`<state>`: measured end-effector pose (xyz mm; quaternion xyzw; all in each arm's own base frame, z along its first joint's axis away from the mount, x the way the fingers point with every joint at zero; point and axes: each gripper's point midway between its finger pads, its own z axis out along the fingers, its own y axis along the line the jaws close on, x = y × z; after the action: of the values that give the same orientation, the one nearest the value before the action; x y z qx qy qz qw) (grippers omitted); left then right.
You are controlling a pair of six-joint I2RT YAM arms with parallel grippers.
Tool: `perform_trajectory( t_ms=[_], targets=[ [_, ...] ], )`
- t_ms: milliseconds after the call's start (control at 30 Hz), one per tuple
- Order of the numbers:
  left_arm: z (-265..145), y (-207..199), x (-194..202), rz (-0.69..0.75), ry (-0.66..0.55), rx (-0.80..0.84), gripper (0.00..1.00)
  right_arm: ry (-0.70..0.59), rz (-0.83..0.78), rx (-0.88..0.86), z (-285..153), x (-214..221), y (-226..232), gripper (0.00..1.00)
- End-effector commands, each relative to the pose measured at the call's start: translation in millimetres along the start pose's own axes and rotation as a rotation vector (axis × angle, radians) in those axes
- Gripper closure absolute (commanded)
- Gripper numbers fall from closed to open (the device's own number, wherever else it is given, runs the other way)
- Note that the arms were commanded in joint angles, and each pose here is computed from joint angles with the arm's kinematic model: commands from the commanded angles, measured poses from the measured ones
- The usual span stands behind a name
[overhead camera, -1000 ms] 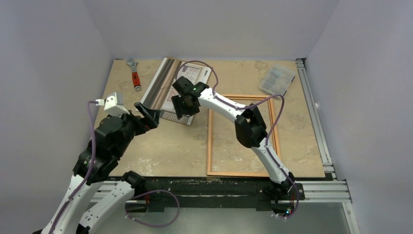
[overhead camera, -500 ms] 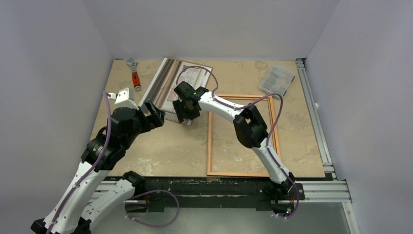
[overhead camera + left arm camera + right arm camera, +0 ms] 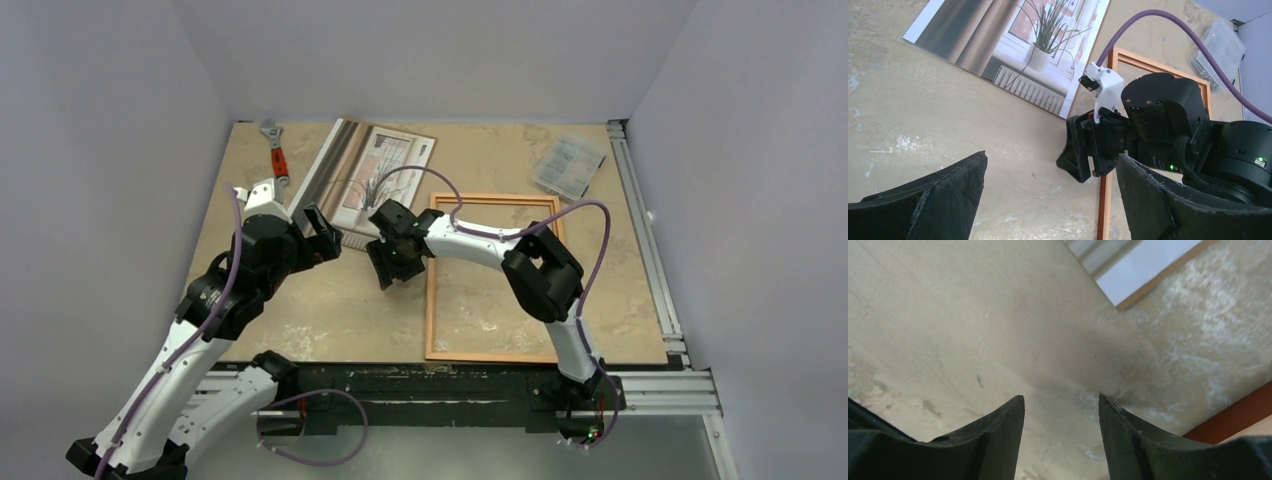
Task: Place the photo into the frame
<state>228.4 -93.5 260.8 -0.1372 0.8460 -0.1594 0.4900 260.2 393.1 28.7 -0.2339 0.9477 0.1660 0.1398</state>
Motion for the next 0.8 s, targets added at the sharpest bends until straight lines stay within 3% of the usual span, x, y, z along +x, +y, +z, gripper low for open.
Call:
perform_trajectory(
  t_ms=[0,133,300,467,767],
  targets=[
    [8,-2,0,-0.005,0.007,-0.011,0.03,0.119,0.107,0.033,9,41,-20,0.44],
    [27,-5,14,0.013,0.070,-0.029,0.06,0.038,0.201,-0.040,-5,9,-23,0.44],
    [61,-7,28,0.045,0.159,-0.068,0.17,-0.006,0.343,-0.162,-8,-22,-38,0.44],
    [110,0,45,0.044,0.289,-0.101,0.33,-0.040,0.431,-0.242,-4,-48,-49,0.45],
    [199,14,68,-0.026,0.441,-0.116,0.46,-0.080,0.605,-0.314,17,-80,-65,0.46]
  ],
)
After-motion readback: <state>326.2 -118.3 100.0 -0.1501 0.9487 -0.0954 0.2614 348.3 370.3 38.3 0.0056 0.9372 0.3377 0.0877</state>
